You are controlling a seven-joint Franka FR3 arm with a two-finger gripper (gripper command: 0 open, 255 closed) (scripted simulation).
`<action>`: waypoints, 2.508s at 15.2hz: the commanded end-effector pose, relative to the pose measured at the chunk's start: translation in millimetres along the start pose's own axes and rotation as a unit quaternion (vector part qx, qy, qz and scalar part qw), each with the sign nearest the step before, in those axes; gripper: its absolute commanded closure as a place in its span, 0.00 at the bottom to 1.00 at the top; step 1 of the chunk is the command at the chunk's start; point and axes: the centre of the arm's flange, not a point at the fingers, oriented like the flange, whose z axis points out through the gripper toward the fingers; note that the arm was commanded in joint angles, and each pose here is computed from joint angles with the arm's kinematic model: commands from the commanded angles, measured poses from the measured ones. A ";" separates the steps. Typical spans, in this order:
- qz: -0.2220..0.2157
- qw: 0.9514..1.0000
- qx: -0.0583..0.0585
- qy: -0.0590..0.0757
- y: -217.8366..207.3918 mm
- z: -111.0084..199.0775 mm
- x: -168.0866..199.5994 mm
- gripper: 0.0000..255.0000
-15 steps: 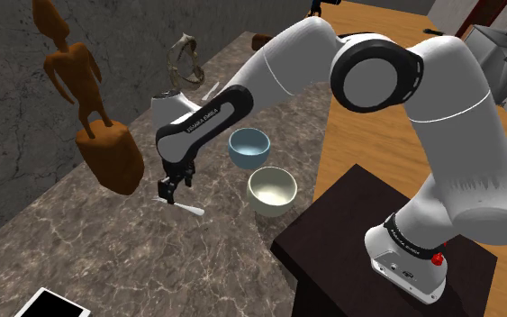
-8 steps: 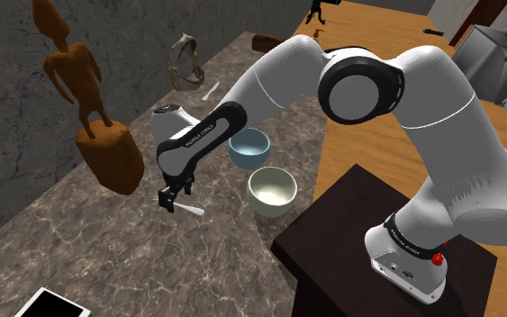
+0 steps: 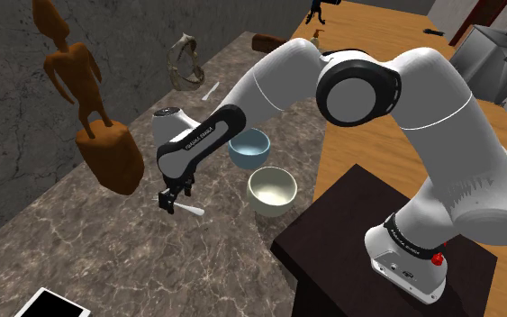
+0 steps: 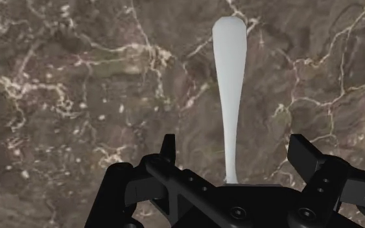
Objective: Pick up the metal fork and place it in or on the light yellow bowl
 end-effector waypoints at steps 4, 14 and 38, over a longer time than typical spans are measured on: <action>0.000 1.000 0.000 0.000 0.0 0.1 0.0 1.00; 0.000 1.000 0.000 0.000 -4.3 -20.6 -2.1 1.00; 0.000 1.000 0.000 0.000 -30.0 -144.0 -14.7 1.00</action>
